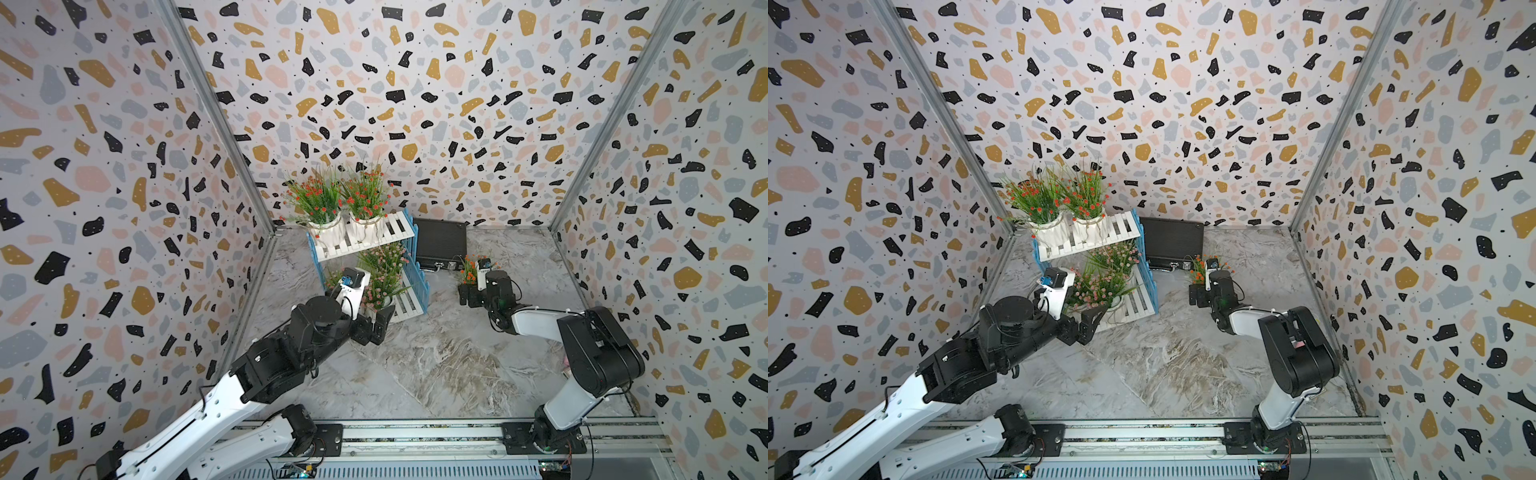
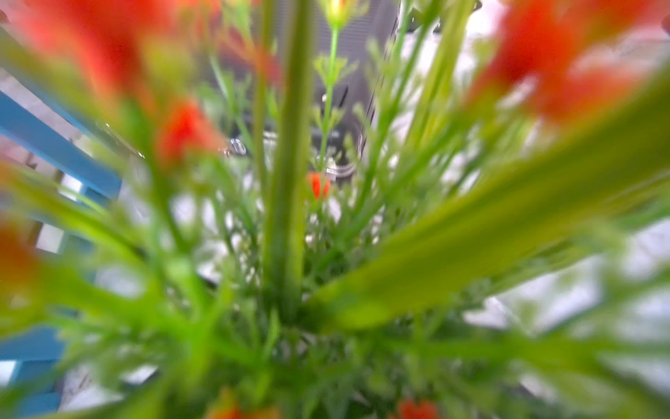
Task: Place the baby's breath potted plants on the rack by color
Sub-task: Pick up the baby's breath potted plant from the center of the board.
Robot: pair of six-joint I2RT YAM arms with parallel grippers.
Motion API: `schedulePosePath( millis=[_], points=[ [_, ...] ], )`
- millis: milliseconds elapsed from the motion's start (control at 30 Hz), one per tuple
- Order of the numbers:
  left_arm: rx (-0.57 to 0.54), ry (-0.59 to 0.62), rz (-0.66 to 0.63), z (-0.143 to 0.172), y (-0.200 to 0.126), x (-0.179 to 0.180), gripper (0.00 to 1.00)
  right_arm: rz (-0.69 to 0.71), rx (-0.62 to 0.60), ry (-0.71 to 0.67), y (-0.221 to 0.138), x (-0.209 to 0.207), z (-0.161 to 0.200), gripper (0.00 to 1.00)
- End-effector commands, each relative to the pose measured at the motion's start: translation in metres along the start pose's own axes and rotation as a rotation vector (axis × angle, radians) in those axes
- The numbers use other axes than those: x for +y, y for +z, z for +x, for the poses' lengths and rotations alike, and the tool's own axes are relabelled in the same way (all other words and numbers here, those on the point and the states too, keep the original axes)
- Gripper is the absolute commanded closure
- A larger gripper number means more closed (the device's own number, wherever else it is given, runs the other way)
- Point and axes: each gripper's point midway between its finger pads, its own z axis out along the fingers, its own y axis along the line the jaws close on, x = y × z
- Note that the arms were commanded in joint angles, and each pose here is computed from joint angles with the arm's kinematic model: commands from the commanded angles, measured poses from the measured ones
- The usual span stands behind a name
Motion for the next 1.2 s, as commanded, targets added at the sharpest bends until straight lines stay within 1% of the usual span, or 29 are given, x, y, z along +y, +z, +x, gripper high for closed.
schedulePosePath(
  millis=[0,100,200,367,500,633,767,833,1033,1167],
  points=[
    [-0.011,-0.011,0.002,0.001,0.0,0.0,0.01,-0.008,-0.06,0.023,0.0,0.0,-0.017,0.03],
    [-0.01,-0.011,0.003,0.002,0.001,-0.001,0.01,-0.012,-0.075,0.026,-0.002,0.0,-0.019,0.07],
    [-0.006,-0.011,0.001,0.004,0.001,0.0,0.01,-0.017,-0.041,0.024,0.001,0.0,-0.012,0.1],
    [-0.003,-0.009,0.002,0.007,0.003,0.0,0.01,-0.025,-0.041,0.038,-0.003,0.0,0.0,0.02],
    [-0.001,-0.011,0.002,0.009,0.004,0.0,0.01,-0.015,-0.037,0.04,-0.001,-0.001,-0.002,0.01],
    [-0.005,-0.013,0.0,0.011,0.003,0.001,0.01,-0.02,-0.035,0.05,0.003,0.0,-0.001,0.06],
    [-0.004,-0.012,-0.005,0.012,0.001,0.003,0.01,-0.027,-0.059,0.062,0.003,0.0,-0.003,0.1],
    [-0.009,-0.013,-0.008,0.012,-0.001,0.004,0.01,-0.029,-0.055,0.062,0.005,0.001,-0.002,0.17],
    [-0.003,-0.008,-0.01,0.014,0.001,0.004,0.01,-0.047,-0.1,0.062,-0.004,0.003,-0.008,0.16],
    [0.002,-0.006,-0.012,0.016,0.003,0.004,0.01,-0.111,-0.109,0.025,-0.018,0.015,-0.019,0.19]
  ],
)
